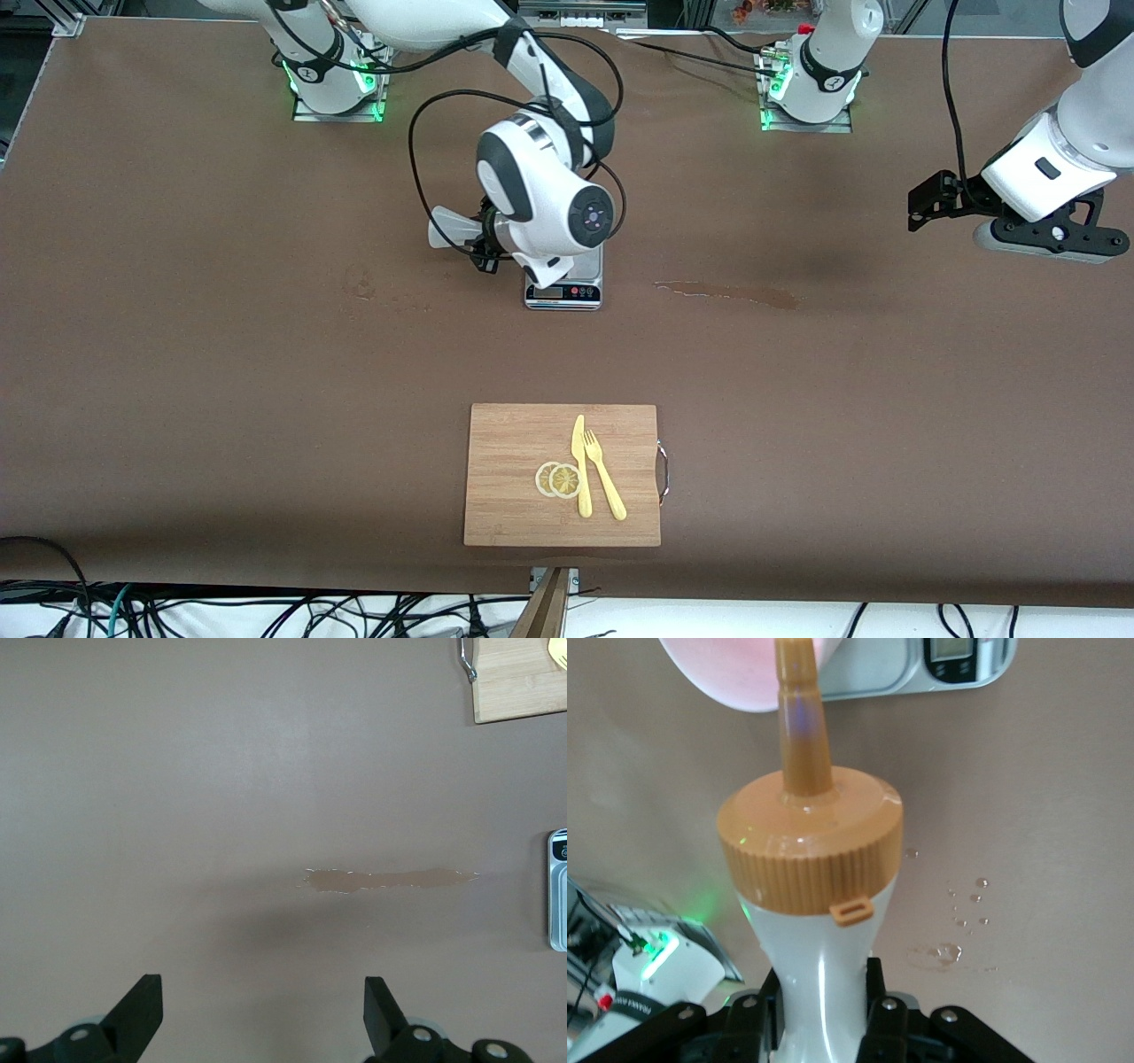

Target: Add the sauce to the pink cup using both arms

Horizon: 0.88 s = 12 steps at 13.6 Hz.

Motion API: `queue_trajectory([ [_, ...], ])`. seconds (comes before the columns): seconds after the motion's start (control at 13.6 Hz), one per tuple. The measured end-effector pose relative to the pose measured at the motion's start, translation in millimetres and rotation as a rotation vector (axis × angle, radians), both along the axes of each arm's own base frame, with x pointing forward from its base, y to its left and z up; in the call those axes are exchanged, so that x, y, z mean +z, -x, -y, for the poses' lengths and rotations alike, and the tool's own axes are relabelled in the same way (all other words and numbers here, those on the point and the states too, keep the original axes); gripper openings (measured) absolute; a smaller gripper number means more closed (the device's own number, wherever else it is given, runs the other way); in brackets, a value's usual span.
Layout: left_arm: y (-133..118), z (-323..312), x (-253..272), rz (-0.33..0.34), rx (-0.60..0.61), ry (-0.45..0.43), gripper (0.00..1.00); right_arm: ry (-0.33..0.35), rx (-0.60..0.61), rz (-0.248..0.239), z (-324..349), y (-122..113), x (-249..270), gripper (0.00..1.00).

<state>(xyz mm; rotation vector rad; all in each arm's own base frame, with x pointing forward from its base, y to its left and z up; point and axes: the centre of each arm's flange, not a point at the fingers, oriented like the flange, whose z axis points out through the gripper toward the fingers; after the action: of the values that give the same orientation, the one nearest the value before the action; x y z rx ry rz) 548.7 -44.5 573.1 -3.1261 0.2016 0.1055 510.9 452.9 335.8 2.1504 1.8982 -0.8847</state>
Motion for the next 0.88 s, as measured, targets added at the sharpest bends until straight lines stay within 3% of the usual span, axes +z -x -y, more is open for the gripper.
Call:
queue_trajectory([
  [0.22, 2.4, 1.4, -1.9, -0.022, -0.001, 0.004, 1.0, -0.143, -0.097, 0.009, 37.1, -24.7, 29.9, 0.37],
  [0.51, 10.0, 17.0, -16.8, -0.123, -0.027, 0.011, 1.0, -0.358, -0.193, -0.003, 100.0, -48.1, 68.5, 0.37],
  [0.88, 20.6, 81.9, -29.3, -0.182, -0.109, 0.081, 1.0, -0.619, -0.246, 0.005, 199.7, -82.3, 106.2, 0.37],
])
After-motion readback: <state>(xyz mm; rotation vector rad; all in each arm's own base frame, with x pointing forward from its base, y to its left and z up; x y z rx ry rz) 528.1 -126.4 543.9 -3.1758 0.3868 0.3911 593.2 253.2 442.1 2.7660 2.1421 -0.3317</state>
